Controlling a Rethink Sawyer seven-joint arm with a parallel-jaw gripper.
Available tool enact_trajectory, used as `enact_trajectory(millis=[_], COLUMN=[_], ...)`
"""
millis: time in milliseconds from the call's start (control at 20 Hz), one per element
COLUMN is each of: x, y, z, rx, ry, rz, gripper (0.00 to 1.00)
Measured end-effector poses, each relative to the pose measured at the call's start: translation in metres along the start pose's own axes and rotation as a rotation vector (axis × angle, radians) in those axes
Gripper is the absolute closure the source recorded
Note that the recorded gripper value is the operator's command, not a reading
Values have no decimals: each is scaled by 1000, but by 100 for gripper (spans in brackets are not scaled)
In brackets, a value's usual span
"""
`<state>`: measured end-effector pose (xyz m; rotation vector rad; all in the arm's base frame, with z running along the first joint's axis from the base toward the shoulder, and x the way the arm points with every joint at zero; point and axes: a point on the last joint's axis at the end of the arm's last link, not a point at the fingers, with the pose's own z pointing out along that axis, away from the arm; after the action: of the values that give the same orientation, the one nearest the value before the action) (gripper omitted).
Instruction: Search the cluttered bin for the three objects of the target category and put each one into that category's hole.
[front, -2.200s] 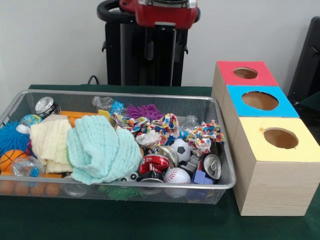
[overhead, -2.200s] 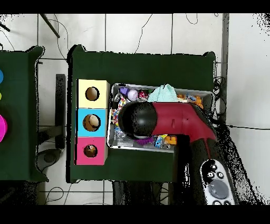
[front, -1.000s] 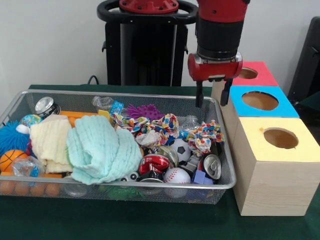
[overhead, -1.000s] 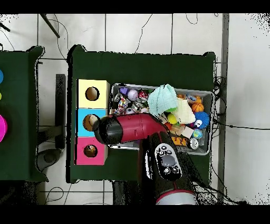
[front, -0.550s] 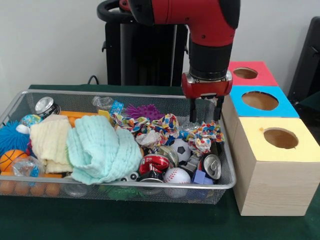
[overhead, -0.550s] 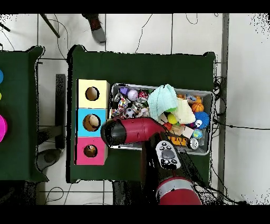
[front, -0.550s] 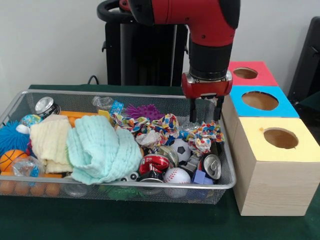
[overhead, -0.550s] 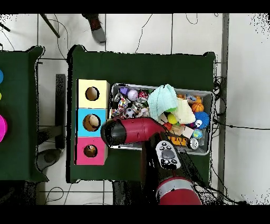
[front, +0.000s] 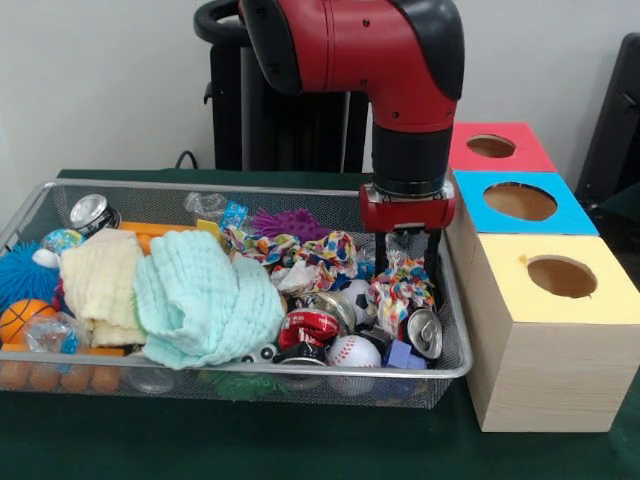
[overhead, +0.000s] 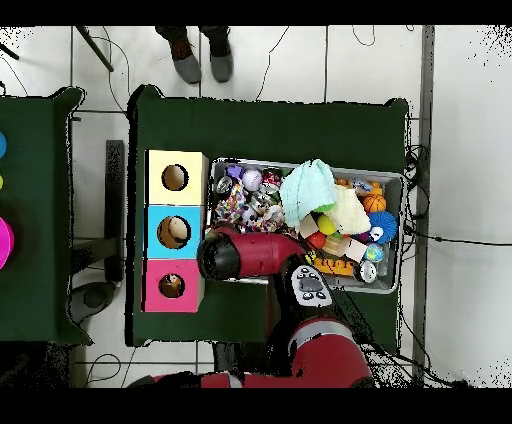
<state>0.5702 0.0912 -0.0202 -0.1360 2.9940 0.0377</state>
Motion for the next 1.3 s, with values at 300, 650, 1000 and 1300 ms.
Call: enact_trajectory(millis=[300,650,1000,1300], x=[-6,-7,-7,0], y=[-12,-18,-17,-3], z=[8,22,17,-6], rx=[20,37,44,35], ry=[-74,-143,-141,-56], rz=[36,58,75,105], gripper=[0,100,100,100])
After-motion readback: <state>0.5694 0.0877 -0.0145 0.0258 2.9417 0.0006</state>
